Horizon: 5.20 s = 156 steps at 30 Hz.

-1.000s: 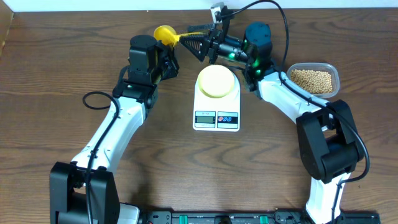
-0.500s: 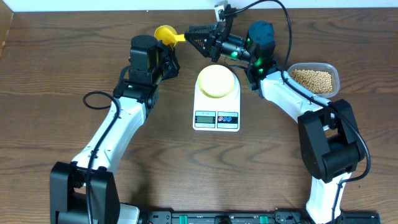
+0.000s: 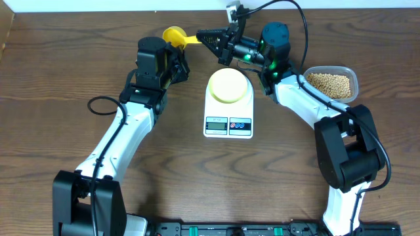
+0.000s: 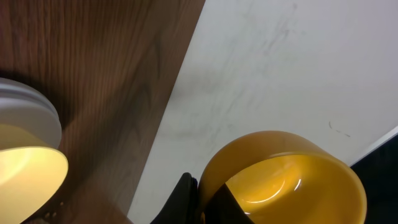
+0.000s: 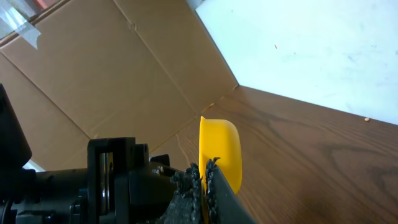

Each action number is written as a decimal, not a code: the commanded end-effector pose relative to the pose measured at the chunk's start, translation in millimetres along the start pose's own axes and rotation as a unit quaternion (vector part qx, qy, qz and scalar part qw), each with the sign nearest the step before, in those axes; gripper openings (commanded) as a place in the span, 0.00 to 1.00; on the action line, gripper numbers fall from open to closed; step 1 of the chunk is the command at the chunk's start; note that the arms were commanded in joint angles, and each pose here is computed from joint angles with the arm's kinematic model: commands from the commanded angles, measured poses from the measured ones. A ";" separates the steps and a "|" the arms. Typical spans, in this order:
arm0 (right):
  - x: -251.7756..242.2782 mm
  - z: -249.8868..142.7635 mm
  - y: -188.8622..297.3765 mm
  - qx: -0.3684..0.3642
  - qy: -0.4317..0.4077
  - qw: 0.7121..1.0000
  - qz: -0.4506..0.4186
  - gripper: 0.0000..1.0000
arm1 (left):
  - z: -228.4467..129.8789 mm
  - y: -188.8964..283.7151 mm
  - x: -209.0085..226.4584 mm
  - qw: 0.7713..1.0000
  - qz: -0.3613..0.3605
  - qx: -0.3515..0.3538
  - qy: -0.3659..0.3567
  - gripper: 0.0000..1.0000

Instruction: Scoop item into bowl and weigh 50g on scale

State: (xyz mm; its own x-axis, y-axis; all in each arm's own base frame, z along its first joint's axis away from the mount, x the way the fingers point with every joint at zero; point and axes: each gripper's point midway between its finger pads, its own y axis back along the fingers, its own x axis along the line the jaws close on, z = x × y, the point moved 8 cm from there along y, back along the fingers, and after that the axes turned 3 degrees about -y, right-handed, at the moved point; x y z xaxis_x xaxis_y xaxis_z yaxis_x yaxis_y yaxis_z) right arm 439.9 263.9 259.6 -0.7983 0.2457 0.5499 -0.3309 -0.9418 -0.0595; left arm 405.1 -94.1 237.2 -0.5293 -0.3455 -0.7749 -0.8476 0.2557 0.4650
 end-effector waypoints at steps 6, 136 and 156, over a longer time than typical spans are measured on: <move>2.2 3.7 -0.2 0.003 0.008 1.000 0.012 0.01 | -7.5 5.4 -10.8 0.999 -0.015 0.011 0.029 0.16; -104.6 72.1 123.4 -0.097 0.185 0.939 -0.272 0.01 | -58.3 11.4 174.0 0.386 0.260 0.173 -0.868 0.83; -103.4 70.4 122.2 -0.091 0.184 0.943 -0.262 0.01 | -64.6 1.1 190.7 0.365 0.261 0.159 -0.879 0.82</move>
State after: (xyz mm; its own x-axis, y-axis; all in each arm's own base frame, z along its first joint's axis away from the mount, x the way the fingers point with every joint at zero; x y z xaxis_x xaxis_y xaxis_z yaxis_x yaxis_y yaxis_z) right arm 515.8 108.2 249.5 -0.6014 0.7619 0.2403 -0.7864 -0.6176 -0.0102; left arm 296.9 -216.0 117.6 0.4792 0.8628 0.1612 -0.4360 0.0746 0.8969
